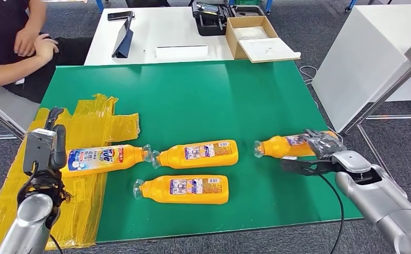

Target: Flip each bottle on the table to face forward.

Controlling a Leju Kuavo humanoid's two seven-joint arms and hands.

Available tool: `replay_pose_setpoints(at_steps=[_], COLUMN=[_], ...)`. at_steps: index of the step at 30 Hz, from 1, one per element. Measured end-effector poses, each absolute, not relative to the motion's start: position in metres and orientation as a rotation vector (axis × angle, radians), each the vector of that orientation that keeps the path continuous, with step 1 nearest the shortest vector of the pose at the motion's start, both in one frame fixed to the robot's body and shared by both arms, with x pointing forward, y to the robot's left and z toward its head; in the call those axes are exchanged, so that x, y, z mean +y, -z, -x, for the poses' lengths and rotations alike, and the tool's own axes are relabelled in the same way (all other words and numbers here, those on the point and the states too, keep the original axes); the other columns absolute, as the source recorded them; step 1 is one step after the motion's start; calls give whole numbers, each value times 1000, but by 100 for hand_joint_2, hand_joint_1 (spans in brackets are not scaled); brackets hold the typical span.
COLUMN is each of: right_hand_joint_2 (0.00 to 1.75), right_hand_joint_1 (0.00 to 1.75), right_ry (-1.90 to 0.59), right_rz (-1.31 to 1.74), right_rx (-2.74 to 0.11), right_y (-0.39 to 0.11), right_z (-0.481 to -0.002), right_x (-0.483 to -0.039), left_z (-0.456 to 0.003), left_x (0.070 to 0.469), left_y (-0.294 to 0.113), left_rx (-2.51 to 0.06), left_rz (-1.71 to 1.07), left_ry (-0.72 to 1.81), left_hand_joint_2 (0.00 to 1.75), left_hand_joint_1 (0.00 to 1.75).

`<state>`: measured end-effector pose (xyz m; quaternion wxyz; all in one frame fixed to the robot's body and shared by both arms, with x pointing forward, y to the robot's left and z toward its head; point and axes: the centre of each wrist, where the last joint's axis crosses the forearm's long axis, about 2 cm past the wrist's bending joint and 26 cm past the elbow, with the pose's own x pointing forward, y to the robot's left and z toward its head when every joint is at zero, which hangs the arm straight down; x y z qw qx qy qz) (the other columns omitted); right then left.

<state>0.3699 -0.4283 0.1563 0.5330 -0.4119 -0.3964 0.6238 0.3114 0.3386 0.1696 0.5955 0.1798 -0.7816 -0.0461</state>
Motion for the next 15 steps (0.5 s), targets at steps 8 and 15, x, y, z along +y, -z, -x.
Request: replay_pose_setpoints(at_steps=[8,15], right_hand_joint_2=[87,0], right_hand_joint_1=[0,0], right_ry=[-1284,-1297], right_rz=[983,940], right_rx=[-1131,-1100], right_y=[-189,-200], right_z=[-385,-386], right_x=[-450,-463], left_z=[-311,-311], left_x=[338,338], left_y=[-169,-167], left_rx=[-1819,-1819], left_rz=[-413,-406], left_ry=[101,84], left_hand_joint_2=[0,0], left_hand_joint_1=[0,0])
